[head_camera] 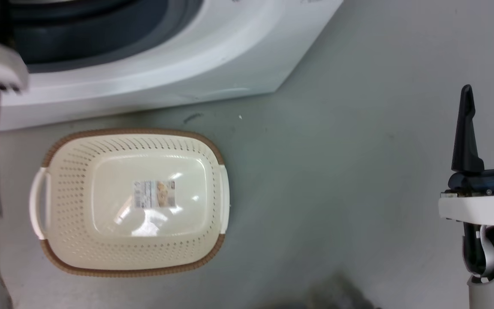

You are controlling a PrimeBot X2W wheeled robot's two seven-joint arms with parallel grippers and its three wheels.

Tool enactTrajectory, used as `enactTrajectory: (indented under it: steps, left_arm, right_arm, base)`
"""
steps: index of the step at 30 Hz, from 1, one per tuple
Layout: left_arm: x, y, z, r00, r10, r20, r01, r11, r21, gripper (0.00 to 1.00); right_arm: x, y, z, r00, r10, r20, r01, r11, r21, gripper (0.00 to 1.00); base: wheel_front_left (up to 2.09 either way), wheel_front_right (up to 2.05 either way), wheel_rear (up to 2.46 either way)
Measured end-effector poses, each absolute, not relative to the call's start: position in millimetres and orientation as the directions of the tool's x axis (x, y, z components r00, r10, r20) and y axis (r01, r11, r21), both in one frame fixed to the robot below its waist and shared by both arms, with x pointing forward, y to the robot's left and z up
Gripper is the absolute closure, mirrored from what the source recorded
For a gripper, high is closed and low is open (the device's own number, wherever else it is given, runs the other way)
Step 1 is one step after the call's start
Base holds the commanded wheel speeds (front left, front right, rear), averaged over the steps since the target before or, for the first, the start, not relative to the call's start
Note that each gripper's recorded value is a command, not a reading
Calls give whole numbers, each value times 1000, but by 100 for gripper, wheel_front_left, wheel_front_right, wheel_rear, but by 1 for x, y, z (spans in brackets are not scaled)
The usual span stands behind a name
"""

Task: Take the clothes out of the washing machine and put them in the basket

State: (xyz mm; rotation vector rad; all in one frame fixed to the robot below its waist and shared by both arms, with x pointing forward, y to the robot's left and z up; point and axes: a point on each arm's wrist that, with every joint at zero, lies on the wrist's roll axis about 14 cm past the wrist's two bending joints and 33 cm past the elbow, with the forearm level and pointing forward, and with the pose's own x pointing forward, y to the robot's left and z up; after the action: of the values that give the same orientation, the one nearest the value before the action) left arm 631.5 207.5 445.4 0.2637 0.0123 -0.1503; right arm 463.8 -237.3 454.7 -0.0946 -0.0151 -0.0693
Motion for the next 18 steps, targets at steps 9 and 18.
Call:
enactTrajectory:
  steps: [9, 18]
  left_arm:
    - [732, 197, 394, 941, -136, -309, 262, 871, 415, 0]
    - [774, 214, 341, 820, 31, -571, 296, 831, 471, 0]
  right_arm:
    - [467, -230, 385, 988, -44, -145, 33, 997, -76, 0]
    - [459, -233, 360, 975, -51, -217, 37, 997, -66, 0]
  base:
    - [0, 0, 0]
    - [0, 0, 0]
